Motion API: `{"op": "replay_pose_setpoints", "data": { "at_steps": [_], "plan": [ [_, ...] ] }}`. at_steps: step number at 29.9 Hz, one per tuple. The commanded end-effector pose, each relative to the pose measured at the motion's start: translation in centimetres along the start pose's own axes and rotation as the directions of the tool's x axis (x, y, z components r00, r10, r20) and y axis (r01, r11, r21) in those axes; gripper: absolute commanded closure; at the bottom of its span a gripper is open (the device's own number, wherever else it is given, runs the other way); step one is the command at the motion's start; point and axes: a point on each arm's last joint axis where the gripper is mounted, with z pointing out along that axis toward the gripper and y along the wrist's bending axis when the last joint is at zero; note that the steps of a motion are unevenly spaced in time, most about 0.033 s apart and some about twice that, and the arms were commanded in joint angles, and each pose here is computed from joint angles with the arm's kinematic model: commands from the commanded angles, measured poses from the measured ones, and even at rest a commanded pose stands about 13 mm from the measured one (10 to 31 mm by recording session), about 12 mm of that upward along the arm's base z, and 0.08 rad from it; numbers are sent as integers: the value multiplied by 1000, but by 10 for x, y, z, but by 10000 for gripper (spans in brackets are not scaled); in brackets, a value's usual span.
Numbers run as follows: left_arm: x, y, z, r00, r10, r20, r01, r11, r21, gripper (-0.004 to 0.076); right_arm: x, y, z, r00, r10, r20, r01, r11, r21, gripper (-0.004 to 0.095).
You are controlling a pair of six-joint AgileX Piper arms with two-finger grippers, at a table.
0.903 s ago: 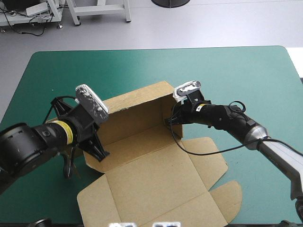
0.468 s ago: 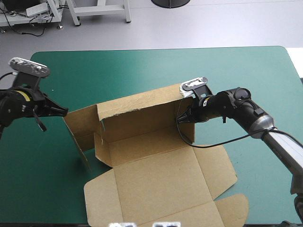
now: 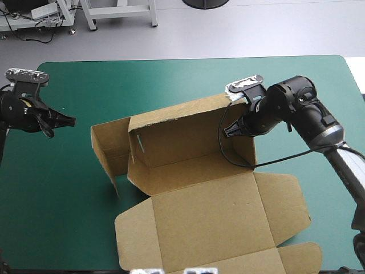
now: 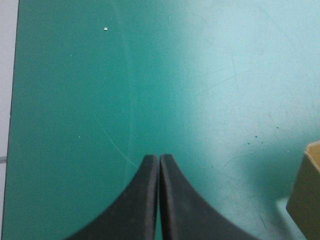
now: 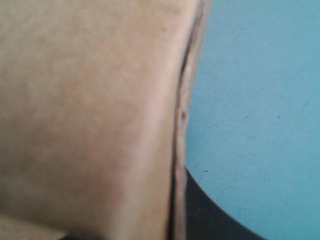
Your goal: Fold the box
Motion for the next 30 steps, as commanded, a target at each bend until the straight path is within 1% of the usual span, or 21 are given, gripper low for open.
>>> {"op": "replay_pose_setpoints", "data": {
  "at_steps": [1, 4, 8, 11, 15, 18, 20, 23, 25, 28, 30],
  "plan": [
    [-11, 4, -5, 996, -34, 85, 33, 999, 9, 729, -7, 0, -23, 998, 5, 55, -5, 1000, -9, 932],
    [-11, 8, -1, 995, -57, 83, 55, 998, 17, 729, -11, 1, -6, 1000, 10, 15, -10, 1000, -20, 932],
    [-12, 11, -1, 994, -59, 93, 58, 998, 12, 729, -17, 4, 29, 998, 5, -69, -9, 998, -62, 932],
    [-12, 10, -1, 994, -56, 95, 54, 998, 24, 729, -21, 3, 54, 994, -2, -110, -5, 998, -62, 932],
    [-13, 8, -1, 992, -62, 106, 57, 997, 50, 729, -34, 2, 76, 999, -13, -33, 11, 999, -52, 932],
    [-13, 6, -1, 992, -66, 109, 59, 996, 65, 729, -41, 2, 79, 999, -9, 47, 12, 999, -47, 931],
    [-13, 6, -1, 992, -65, 108, 58, 996, 72, 729, -46, 1, 79, 996, -7, 93, 11, 999, -44, 910],
    [-13, 5, -1, 992, -60, 111, 51, 995, 81, 729, -50, 1, 77, 991, -6, 132, 12, 999, -43, 795],
    [-14, 5, -1, 992, -61, 111, 52, 995, 84, 729, -51, 1, 75, 991, -11, 137, 17, 999, -38, 658],
    [-14, 5, -1, 992, -58, 111, 49, 995, 83, 729, -51, 0, 72, 991, -28, 132, 32, 999, -29, 421],
    [-14, 4, -1, 992, -61, 112, 51, 995, 88, 729, -53, 1, 69, 991, -20, 130, 24, 999, -31, 314]
  ]
}}
